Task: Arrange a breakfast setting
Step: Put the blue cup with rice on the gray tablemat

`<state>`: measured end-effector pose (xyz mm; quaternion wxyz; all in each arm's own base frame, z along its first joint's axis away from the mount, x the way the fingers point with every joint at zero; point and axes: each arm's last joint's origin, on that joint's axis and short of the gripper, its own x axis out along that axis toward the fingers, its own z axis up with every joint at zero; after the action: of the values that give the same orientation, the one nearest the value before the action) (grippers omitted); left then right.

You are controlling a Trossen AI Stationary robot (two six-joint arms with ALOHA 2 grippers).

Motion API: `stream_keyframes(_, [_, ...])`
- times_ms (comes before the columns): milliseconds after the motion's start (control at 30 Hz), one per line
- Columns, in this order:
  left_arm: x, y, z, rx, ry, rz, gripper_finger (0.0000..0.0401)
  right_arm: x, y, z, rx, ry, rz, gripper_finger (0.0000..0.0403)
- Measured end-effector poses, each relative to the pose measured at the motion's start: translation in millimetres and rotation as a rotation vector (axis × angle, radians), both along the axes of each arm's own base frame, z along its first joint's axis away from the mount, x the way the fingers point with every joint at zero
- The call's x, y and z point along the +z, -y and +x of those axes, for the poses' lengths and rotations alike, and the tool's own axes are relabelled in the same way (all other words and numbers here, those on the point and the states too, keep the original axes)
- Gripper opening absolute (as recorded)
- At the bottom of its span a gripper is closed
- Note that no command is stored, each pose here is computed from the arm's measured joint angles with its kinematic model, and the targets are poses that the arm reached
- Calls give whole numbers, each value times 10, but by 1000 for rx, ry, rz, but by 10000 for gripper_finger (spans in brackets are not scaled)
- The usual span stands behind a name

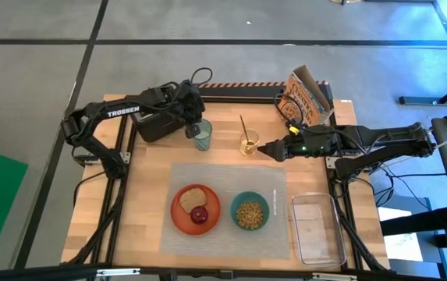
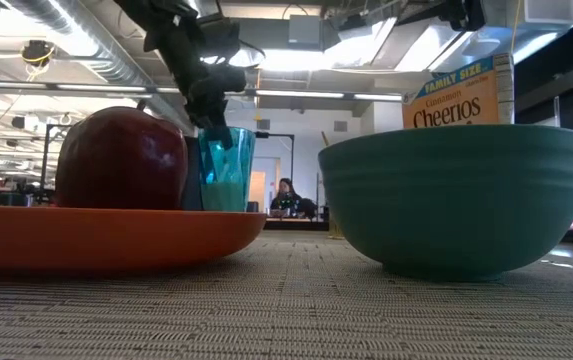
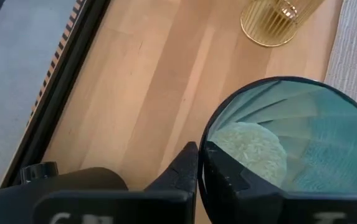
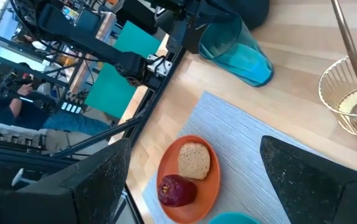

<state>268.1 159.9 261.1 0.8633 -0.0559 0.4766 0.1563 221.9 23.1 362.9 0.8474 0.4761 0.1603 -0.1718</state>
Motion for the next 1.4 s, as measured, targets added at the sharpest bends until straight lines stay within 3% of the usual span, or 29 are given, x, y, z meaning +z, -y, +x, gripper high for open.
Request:
stream_keyframes(200, [191, 117, 41, 13, -19, -33, 6, 1, -1, -1, 3, 0, 0, 346])
stream_keyframes(400, [531, 441, 182, -90, 5, -46, 5, -52, 2, -30, 28, -69, -36, 346])
stream_keyframes(567, [456, 812, 272, -185, -36, -76, 5, -83, 12, -50, -1, -104, -46, 346])
stream_keyframes(667, [294, 961, 301, -179, -83, -77, 4, -80, 14, -48, -6, -101, -51, 346])
stream_keyframes(867, [118, 1097, 311, -136, -88, -110, 4, -79, 15, -48, -2, -102, -65, 346])
stream_keyframes(1133, [89, 1179, 311, -121, -91, -120, 6, -180, -6, 91, 8, -145, -72, 346])
stream_keyframes(1400, [89, 1184, 329, -110, -65, -132, 83, -529, 69, 474, -52, -297, -230, 346])
